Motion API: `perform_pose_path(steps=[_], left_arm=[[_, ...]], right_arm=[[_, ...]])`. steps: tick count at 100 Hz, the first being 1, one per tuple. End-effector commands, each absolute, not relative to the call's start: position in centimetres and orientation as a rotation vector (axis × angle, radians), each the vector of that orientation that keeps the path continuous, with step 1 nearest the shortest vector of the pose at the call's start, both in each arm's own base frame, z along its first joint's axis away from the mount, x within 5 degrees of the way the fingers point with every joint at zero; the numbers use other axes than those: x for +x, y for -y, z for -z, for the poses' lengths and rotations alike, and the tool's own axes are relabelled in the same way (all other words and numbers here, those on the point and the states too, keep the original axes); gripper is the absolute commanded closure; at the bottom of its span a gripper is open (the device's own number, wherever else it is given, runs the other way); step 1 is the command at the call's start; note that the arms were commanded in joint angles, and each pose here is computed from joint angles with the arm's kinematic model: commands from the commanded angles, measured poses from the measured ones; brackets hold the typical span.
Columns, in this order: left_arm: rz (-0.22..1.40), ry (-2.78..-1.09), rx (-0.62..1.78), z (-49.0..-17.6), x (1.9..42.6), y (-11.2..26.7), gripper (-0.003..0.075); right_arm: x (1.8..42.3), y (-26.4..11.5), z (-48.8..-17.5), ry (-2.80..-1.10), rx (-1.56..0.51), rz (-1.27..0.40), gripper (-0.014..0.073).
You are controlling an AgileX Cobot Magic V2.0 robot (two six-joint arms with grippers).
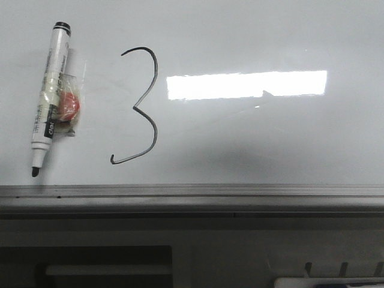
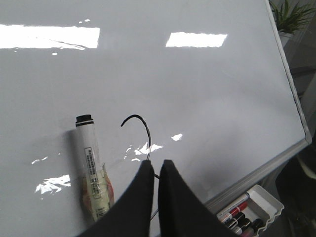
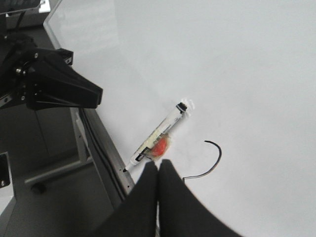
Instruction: Write number 3 on whiteboard
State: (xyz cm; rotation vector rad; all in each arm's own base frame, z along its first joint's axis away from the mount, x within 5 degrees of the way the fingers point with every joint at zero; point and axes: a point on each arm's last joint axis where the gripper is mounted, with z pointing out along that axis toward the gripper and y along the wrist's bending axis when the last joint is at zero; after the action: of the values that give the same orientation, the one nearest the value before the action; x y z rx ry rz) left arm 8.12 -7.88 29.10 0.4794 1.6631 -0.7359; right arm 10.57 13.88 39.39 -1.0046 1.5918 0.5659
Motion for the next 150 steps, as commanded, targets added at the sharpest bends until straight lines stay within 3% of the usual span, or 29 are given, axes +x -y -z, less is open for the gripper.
perform_pose_path(steps=[1,34,64,150], left_arm=[[0.713,-1.576,0.495,-30.5,7.6,7.4,0.0741],[0.593,-1.482,0.605,-30.8,5.2,5.0,0.0741],[0.521,-1.487,0.672,-30.2,3.8,3.7,0.0741],[0.538,-1.494,0.665,-30.2,3.8,3.7,0.0741]], right_arm=[[9.4,-11.9,-40.1,-1.436,-0.871,-0.575,0.0653],[5.3,-6.4,-31.8,-1.301,-0.743,-0.571,0.0653],[3.7,-4.1,-25.7,-1.219,-0.675,-0.573,0.0657],[3.5,-3.9,-25.4,-1.208,-0.671,-0.577,0.0657]])
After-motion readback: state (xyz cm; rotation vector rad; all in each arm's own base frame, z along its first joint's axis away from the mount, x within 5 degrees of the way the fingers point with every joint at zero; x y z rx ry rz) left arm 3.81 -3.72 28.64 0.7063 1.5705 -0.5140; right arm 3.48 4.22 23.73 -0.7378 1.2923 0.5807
